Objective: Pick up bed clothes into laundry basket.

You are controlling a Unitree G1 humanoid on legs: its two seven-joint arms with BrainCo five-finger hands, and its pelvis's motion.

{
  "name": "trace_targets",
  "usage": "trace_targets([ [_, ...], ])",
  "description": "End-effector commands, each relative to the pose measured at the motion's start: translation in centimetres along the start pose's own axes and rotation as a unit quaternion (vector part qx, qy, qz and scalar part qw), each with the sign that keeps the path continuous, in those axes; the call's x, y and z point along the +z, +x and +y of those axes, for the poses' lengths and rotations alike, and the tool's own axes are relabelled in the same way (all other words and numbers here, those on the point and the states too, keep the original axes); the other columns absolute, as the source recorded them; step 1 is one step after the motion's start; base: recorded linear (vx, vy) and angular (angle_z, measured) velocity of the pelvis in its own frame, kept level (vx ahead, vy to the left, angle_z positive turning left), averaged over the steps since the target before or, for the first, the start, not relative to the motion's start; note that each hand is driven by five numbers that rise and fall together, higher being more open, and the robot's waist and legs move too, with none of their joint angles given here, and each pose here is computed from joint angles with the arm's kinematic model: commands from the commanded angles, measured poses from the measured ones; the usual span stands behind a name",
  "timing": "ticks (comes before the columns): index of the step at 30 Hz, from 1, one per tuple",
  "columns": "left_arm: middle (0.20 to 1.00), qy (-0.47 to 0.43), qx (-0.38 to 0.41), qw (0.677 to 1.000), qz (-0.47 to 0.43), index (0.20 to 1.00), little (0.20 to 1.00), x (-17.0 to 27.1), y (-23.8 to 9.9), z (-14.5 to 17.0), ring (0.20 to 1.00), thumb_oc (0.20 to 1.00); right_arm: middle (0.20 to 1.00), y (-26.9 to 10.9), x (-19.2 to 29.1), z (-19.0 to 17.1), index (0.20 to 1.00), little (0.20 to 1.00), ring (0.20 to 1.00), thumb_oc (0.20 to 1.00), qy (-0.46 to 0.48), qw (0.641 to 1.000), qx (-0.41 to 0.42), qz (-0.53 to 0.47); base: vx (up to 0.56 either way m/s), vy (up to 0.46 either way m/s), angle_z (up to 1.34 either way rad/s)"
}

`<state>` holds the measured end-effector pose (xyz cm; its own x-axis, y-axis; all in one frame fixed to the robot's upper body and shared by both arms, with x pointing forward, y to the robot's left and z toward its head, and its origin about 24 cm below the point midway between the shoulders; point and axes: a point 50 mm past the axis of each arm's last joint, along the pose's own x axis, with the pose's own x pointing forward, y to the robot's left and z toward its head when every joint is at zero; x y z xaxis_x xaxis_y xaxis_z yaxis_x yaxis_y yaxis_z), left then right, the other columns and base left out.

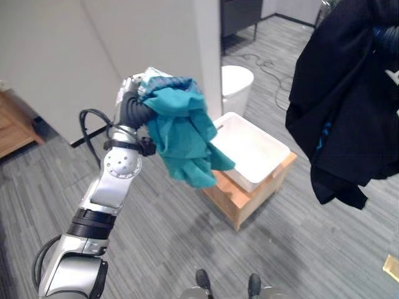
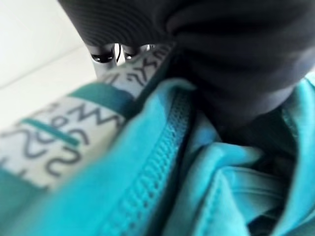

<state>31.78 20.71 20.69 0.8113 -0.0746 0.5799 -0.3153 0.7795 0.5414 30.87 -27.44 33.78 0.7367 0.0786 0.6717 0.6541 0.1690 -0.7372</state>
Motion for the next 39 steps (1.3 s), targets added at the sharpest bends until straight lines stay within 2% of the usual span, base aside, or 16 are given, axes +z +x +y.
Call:
trace_targets([
  [1,0.2,-0.037,0.031,0.998,-0.047,0.2,0.2,1.9,0.9,1.4,0.2,0.2,0.2,0.1,-2.1,0.3,0.2,0.2,0.2,0.2,0.001,0.997,-0.024,0.071,0.12,-0.015,0.87],
  [5,0.2,-0.081,0.017,0.996,-0.046,0.2,0.2,1.9,-0.5,0.5,0.2,0.2,0.2,-3.0,-5.9,3.1,0.2,0.2,0.2,0.2,0.044,0.985,-0.004,0.17,0.11,-0.093,0.61],
  [8,0.2,-0.095,0.012,0.995,-0.036,0.2,0.2,1.6,-1.5,0.2,0.2,0.2,0.2,-4.4,-5.6,5.6,0.2,0.2,0.2,0.2,0.081,0.98,0.026,0.18,0.09,-0.07,0.62],
  [9,0.2,-0.106,0.011,0.994,-0.027,0.2,0.2,1.3,-2.2,0.0,0.2,0.2,0.2,-5.8,-4.9,8.1,0.2,0.2,0.2,0.2,0.112,0.975,0.059,0.182,0.13,-0.096,0.25],
  [14,0.2,-0.139,-0.007,0.99,-0.02,0.2,0.2,1.4,-3.1,-1.1,0.2,0.2,0.2,-8.1,-5.0,11.8,0.2,0.2,0.2,0.2,0.157,0.957,0.112,0.217,0.02,-0.072,0.08],
  [15,0.2,-0.15,-0.014,0.988,-0.023,0.2,0.2,1.6,-3.1,-1.5,0.2,0.2,0.454,-8.9,-5.2,13.2,0.454,0.454,0.454,0.454,0.185,0.944,0.128,0.242,-0.06,-0.062,0.19],
  [16,0.2,-0.156,-0.02,0.987,-0.024,0.2,0.2,1.6,-3.2,-1.7,0.2,0.2,1.0,-9.5,-5.5,13.9,1.0,1.0,1.0,1.0,0.202,0.934,0.139,0.261,-0.11,-0.099,0.3],
  [17,0.2,-0.165,-0.031,0.986,-0.023,0.2,0.2,1.7,-3.3,-2.3,0.2,0.2,1.0,-10.5,-6.1,15.3,1.0,1.0,1.0,1.0,0.207,0.919,0.164,0.292,-0.1,-0.095,0.31],
  [20,0.2,-0.163,-0.031,0.986,-0.024,0.2,0.2,1.9,-2.6,-2.6,0.2,0.2,1.0,-10.6,-6.6,15.7,1.0,1.0,1.0,1.0,0.185,0.917,0.178,0.305,-0.04,-0.05,0.14],
  [25,0.2,-0.127,0.001,0.989,-0.079,0.2,0.2,4.6,0.7,-3.3,0.2,0.2,1.0,-8.7,-5.8,14.1,1.0,1.0,1.0,1.0,0.17,0.939,0.131,0.268,-0.01,-0.017,0.03],
  [28,0.2,-0.085,-0.008,0.986,-0.144,0.2,0.2,7.9,2.9,-4.8,0.2,0.2,1.0,-5.9,-3.9,8.2,1.0,1.0,1.0,1.0,0.193,0.97,0.027,0.148,0.07,0.035,-0.18],
  [30,0.2,-0.074,-0.013,0.985,-0.155,0.2,0.2,8.5,3.4,-5.3,0.2,0.2,1.0,-5.7,-3.8,7.1,1.0,1.0,1.0,1.0,0.197,0.971,0.008,0.134,0.04,0.038,-0.37],
  [31,0.2,-0.05,-0.029,0.985,-0.162,0.2,0.2,9.0,4.1,-6.1,0.2,0.2,1.0,-5.8,-4.1,4.9,1.0,1.0,1.0,1.0,0.203,0.972,-0.028,0.115,0.04,0.039,-0.42],
  [33,0.2,-0.051,-0.03,0.985,-0.164,0.2,0.2,9.1,4.1,-6.3,0.2,0.2,1.0,-5.9,-4.3,4.8,1.0,1.0,1.0,1.0,0.203,0.972,-0.03,0.118,0.02,0.019,-0.36],
  [36,0.2,-0.011,-0.067,0.987,-0.145,0.2,0.2,8.5,4.8,-8.1,0.2,0.2,1.0,-8.2,-6.1,3.4,1.0,1.0,1.0,1.0,0.211,0.966,-0.053,0.143,0.06,0.047,-0.43],
  [39,0.2,0.036,-0.08,0.989,-0.117,0.2,0.2,7.2,5.5,-8.8,0.2,0.2,1.0,-11.7,-7.7,4.8,1.0,1.0,1.0,1.0,0.207,0.959,-0.018,0.193,0.04,0.04,-0.67],
])
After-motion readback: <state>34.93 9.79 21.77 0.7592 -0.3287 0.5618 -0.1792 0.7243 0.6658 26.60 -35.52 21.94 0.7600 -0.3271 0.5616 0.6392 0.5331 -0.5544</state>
